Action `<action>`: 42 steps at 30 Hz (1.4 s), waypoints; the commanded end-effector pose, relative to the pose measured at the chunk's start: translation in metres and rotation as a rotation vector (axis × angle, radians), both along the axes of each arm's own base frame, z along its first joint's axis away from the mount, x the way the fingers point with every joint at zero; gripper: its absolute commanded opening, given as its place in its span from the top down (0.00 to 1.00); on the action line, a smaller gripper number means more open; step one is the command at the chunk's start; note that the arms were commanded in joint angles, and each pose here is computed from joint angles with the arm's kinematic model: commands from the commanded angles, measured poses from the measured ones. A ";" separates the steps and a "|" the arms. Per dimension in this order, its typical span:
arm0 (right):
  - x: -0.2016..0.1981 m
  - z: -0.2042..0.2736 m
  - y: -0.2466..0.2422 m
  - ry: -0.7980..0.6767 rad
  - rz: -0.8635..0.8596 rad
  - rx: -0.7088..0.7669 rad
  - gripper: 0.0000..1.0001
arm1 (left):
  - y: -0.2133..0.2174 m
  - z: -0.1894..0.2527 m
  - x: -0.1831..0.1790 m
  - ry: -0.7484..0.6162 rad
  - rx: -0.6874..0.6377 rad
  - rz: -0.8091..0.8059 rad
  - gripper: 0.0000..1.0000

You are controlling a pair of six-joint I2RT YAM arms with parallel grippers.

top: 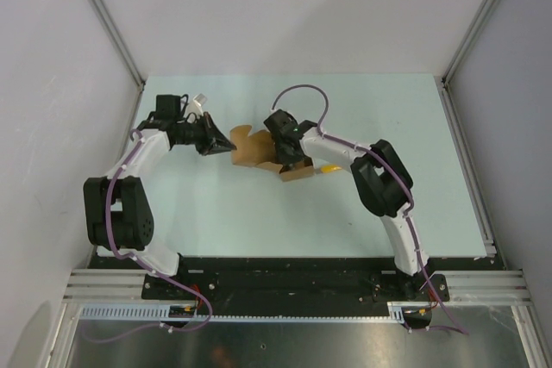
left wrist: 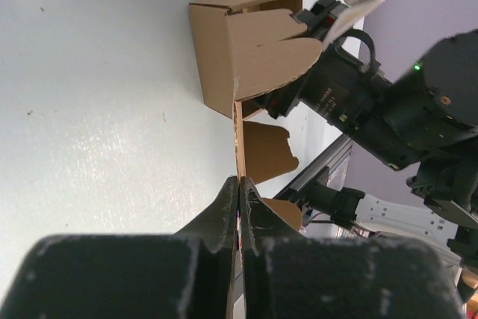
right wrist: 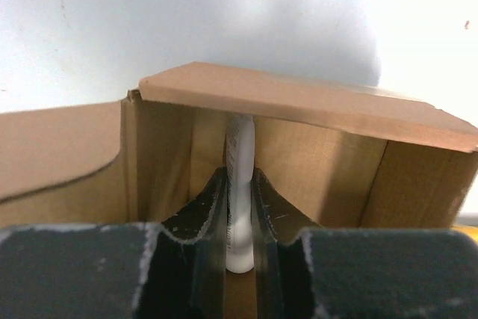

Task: Unpack the express box

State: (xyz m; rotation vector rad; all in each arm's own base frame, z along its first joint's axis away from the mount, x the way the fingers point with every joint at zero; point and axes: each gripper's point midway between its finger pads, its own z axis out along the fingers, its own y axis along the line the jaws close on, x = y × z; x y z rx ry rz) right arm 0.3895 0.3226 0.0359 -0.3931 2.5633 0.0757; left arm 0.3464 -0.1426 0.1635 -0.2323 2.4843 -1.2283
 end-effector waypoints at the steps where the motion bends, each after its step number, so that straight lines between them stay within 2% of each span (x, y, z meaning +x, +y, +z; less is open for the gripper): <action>1: 0.024 0.075 0.010 -0.173 -0.025 0.162 0.87 | -0.001 0.023 0.009 -0.074 -0.008 -0.011 0.96; 9: 0.044 0.152 -0.007 -0.282 -0.099 0.374 0.86 | 0.004 0.028 0.018 -0.097 0.024 0.022 0.95; 14: 0.060 0.182 -0.050 -0.329 -0.191 0.434 0.86 | 0.007 0.037 0.028 -0.133 0.046 0.039 0.94; 18: 0.065 0.167 -0.099 -0.315 -0.296 0.399 0.85 | 0.007 0.041 0.033 -0.142 0.048 0.041 0.92; 24: 0.068 0.097 -0.169 -0.208 -0.474 0.283 0.84 | 0.010 0.038 0.042 -0.142 0.068 0.055 0.88; 27: 0.069 0.062 -0.190 -0.159 -0.521 0.219 0.84 | 0.009 0.038 0.045 -0.139 0.063 0.055 0.86; 32: 0.084 0.036 -0.203 -0.182 -0.539 0.159 0.83 | 0.009 0.045 0.048 -0.157 0.061 0.056 0.79; 34: 0.088 0.030 -0.200 -0.185 -0.536 0.167 0.80 | 0.010 0.049 0.049 -0.169 0.063 0.057 0.75; 36: 0.089 0.026 -0.202 -0.184 -0.549 0.162 0.73 | 0.010 0.052 0.049 -0.179 0.065 0.061 0.68; 38: 0.089 0.019 -0.205 -0.178 -0.562 0.144 0.63 | 0.012 0.052 0.050 -0.180 0.077 0.074 0.65; 42: 0.089 0.012 -0.207 -0.174 -0.562 0.124 0.57 | 0.011 0.060 0.051 -0.198 0.071 0.073 0.57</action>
